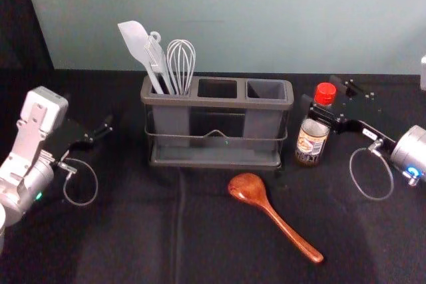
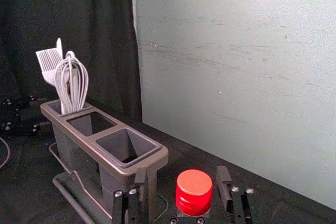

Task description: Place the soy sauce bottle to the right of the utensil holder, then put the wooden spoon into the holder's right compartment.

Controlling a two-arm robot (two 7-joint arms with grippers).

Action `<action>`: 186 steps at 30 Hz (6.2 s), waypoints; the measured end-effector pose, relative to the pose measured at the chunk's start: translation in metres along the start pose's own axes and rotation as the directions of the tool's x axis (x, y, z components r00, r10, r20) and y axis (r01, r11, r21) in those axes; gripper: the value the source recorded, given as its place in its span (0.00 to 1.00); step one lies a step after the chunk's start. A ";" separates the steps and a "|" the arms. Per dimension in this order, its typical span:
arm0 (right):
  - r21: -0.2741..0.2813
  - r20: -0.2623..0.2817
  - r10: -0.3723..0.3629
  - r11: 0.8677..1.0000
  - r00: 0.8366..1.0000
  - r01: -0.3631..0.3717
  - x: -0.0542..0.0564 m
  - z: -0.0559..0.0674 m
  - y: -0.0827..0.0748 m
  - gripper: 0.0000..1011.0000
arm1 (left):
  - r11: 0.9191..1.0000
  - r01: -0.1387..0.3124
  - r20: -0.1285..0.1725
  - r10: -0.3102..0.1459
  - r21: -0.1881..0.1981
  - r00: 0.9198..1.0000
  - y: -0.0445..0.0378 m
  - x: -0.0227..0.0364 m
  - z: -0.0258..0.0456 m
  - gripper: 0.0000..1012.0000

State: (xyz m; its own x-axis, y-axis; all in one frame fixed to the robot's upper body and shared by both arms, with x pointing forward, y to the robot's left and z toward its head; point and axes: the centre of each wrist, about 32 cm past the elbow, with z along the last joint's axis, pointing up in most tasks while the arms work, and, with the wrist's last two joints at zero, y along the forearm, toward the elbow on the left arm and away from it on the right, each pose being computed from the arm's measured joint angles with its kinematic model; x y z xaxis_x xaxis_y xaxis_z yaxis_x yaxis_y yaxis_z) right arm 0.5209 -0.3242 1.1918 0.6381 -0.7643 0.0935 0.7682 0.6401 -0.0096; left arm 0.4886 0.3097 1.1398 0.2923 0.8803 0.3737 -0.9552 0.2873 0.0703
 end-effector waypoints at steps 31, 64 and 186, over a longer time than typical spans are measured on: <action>0.097 0.073 -0.015 0.995 0.997 0.007 -0.010 0.032 -0.017 0.99 | 1.000 0.000 0.000 0.000 0.000 1.000 0.0000 0.0000 0.0000 0.99; -0.367 -0.031 0.174 0.914 0.984 -0.173 -0.092 0.098 -0.006 0.99 | 1.000 0.000 0.000 0.000 0.000 1.000 0.0000 0.0000 0.0000 0.99; -0.650 0.024 0.116 0.756 0.993 -0.072 -0.117 0.029 0.078 0.82 | 1.000 0.000 0.000 0.000 0.000 1.000 0.0000 0.0000 0.0000 0.99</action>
State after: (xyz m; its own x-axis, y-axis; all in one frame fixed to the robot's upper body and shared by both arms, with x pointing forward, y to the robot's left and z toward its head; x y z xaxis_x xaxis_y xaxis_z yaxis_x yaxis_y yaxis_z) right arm 0.5045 -0.1829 1.2086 0.7212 -0.6830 0.1161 0.5691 0.4885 -0.6615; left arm 0.4886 0.3096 1.1398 0.2923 0.8803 0.3737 -0.9552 0.2873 0.0703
